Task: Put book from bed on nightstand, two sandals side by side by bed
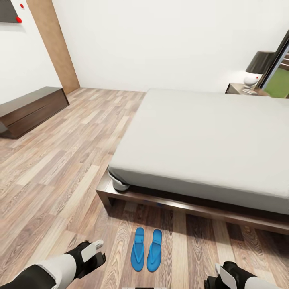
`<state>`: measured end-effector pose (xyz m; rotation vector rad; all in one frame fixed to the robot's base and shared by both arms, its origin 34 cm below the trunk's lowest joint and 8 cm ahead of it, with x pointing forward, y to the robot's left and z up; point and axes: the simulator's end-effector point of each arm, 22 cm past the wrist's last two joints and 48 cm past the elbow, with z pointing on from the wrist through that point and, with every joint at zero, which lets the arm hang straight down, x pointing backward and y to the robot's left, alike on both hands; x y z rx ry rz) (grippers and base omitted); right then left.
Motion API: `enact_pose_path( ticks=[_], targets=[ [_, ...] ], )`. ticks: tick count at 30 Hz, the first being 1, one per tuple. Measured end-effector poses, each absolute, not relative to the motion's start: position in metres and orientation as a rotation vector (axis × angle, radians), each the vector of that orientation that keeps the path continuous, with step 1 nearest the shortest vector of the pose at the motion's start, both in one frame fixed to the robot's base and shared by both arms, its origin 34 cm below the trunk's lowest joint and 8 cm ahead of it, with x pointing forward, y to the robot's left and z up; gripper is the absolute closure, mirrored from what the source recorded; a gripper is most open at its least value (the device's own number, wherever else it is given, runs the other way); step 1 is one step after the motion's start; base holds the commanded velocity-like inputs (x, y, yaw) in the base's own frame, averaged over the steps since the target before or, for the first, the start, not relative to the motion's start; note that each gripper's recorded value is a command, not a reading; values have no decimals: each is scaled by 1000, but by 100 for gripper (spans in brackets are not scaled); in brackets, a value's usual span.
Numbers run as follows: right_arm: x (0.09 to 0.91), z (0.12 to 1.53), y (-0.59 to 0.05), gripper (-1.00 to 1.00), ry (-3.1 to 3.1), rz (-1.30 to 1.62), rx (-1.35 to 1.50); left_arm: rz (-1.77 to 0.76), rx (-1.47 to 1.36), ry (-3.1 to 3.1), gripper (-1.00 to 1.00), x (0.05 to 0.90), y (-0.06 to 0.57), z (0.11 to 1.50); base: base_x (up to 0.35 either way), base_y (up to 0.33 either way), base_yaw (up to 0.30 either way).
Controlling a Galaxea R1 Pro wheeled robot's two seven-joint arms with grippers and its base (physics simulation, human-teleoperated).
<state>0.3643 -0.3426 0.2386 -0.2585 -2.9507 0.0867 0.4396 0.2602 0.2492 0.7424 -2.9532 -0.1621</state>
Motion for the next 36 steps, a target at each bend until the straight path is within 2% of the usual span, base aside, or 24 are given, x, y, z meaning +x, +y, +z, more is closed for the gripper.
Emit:
enact_pose_path(
  ticks=[16,36],
  targets=[
    [345,266,-347,-100,-2966,107,-252,-264,774,-2926,-100,381,281,267,0,0,0],
    [341,303,-346,-100,-2991,115,-246,-293,785,-2928,-100,380,286,306,0,0,0]
  ],
)
